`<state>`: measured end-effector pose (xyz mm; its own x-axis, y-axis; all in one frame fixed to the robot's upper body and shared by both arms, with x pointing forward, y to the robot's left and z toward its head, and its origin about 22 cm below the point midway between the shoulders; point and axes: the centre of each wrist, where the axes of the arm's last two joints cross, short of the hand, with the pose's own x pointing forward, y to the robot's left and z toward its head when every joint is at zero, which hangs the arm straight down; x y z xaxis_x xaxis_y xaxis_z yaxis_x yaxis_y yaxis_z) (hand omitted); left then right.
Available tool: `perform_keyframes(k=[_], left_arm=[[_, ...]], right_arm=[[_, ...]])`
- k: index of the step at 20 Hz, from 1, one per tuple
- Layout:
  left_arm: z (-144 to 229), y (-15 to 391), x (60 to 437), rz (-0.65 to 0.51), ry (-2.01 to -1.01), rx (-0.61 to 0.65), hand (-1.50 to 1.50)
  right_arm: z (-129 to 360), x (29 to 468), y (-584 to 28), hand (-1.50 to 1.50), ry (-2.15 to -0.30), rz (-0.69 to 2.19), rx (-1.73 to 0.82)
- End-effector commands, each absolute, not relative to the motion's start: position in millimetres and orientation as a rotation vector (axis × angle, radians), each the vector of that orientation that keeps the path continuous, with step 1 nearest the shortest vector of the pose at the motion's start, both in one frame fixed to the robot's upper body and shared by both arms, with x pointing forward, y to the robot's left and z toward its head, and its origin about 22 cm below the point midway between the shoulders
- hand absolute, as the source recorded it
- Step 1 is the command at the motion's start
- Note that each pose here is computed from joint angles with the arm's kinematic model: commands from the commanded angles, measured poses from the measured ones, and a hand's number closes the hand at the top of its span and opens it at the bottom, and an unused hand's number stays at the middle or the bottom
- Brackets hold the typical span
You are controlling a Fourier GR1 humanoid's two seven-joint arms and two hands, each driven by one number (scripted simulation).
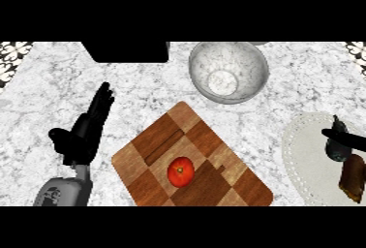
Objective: Pick the eggplant from the placemat and place it in the bowl
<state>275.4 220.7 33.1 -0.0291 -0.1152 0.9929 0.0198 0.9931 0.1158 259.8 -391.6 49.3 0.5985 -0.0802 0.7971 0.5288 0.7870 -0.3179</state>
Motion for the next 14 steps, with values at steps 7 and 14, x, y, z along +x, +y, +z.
perform_keyframes(k=[7,14], left_arm=[[40.6,204.0,284.7,-0.109,-1.604,0.047,0.00],[23.6,230.0,293.6,-0.105,-1.612,0.071,0.00]], right_arm=[[6.9,265.1,-400.6,-1.50,-0.723,-0.278,-0.669],[-4.5,281.2,-392.7,-1.50,-0.707,-0.246,-0.621]])
